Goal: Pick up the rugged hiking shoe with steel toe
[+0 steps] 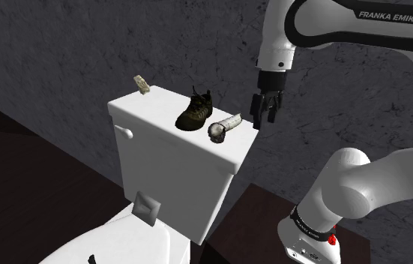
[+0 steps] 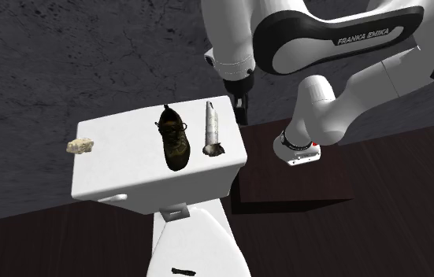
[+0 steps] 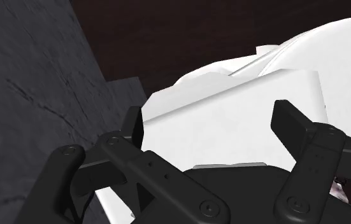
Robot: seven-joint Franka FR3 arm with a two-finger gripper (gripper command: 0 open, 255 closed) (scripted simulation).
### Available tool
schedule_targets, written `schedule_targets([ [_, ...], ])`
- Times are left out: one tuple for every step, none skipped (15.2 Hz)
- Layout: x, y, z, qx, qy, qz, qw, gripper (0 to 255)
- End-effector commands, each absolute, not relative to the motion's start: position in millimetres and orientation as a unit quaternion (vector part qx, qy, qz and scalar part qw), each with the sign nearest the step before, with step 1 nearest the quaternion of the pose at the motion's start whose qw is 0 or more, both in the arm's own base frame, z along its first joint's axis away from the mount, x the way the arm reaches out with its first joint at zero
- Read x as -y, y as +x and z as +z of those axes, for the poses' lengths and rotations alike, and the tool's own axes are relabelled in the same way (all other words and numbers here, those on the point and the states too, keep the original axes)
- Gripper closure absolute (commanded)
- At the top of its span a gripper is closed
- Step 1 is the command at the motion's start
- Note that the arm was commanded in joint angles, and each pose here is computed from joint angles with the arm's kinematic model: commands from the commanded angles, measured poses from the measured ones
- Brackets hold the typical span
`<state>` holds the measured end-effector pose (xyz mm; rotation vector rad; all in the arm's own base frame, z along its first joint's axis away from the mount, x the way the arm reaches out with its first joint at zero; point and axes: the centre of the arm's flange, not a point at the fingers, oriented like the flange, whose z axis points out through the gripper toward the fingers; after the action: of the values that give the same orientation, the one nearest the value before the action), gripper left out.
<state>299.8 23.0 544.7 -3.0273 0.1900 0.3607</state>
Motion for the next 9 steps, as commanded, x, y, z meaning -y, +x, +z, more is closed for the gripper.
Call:
schedule_targets([
  [-23,300,545,-0.062,-0.990,0.118,0.043,0],
  [-28,309,547,-0.065,-0.991,0.108,0.043,0],
  [-32,318,550,-0.069,-0.992,0.099,0.043,0],
  [-37,328,553,-0.072,-0.992,0.089,0.043,0],
  [-41,337,556,-0.075,-0.993,0.080,0.043,0],
  [-46,346,560,-0.078,-0.994,0.070,0.043,0],
  [-50,355,563,-0.082,-0.994,0.061,0.042,0],
  [-54,364,567,-0.085,-0.994,0.051,0.042,0],
  [-59,373,571,-0.088,-0.994,0.042,0.042,0],
])
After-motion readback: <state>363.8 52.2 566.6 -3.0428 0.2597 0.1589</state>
